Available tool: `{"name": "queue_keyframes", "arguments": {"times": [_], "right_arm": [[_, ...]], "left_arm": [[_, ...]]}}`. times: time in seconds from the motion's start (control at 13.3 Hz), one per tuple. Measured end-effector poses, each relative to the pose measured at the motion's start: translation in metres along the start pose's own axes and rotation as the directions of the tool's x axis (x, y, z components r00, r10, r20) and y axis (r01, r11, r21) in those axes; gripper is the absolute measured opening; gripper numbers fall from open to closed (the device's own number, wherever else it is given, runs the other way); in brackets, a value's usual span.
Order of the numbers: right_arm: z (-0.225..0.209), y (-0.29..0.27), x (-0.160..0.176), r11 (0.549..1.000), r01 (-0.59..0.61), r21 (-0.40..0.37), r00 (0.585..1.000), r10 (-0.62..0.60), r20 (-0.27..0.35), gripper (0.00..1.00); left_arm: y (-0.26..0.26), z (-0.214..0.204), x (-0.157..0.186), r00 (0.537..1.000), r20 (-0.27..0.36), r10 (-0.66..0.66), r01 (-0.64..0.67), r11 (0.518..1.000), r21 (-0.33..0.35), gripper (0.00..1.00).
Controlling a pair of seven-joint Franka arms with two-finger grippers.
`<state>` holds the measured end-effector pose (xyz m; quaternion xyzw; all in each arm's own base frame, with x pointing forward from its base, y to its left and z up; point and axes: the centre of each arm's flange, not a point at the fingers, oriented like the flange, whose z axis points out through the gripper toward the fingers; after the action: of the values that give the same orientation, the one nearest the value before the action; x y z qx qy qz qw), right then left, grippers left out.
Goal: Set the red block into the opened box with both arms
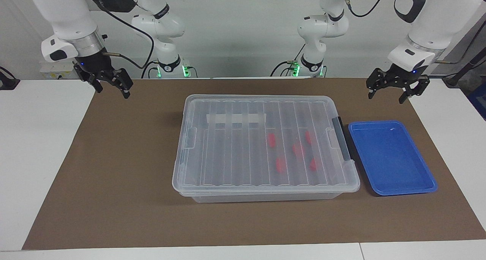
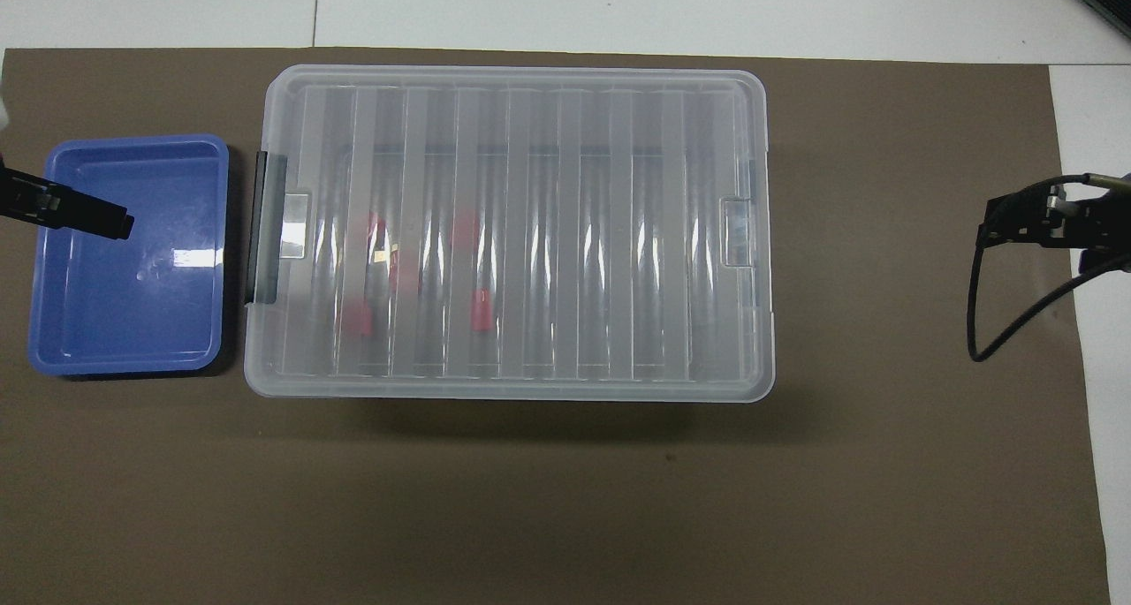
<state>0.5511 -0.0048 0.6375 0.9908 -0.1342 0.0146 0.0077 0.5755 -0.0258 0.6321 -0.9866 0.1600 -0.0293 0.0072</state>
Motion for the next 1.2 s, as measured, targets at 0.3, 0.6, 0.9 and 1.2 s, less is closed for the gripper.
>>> {"name": "queue_keyframes", "arguments": {"times": [0.3,0.6,0.9,1.2], "right_arm": [[0.002,-0.006,-0.002,0.998,0.064,-0.008,0.997,-0.064,0.041,1.00],[0.006,-0.008,-0.002,0.997,0.077,-0.010,0.995,-0.077,0.057,1.00],[0.007,-0.012,-0.004,0.996,0.086,-0.010,0.995,-0.085,0.060,1.00],[0.007,-0.019,-0.005,0.995,0.097,-0.010,0.994,-0.096,0.060,1.00]], "left_arm": [[0.003,-0.015,-0.007,1.000,-0.024,0.002,-0.002,1.000,0.008,1.00],[0.008,-0.014,-0.006,1.000,-0.022,0.010,-0.010,1.000,0.006,1.00],[0.009,-0.017,-0.008,1.000,-0.021,0.011,-0.011,1.000,0.006,1.00],[0.012,-0.025,-0.016,1.000,-0.011,0.011,-0.011,1.000,0.005,1.00]]}}
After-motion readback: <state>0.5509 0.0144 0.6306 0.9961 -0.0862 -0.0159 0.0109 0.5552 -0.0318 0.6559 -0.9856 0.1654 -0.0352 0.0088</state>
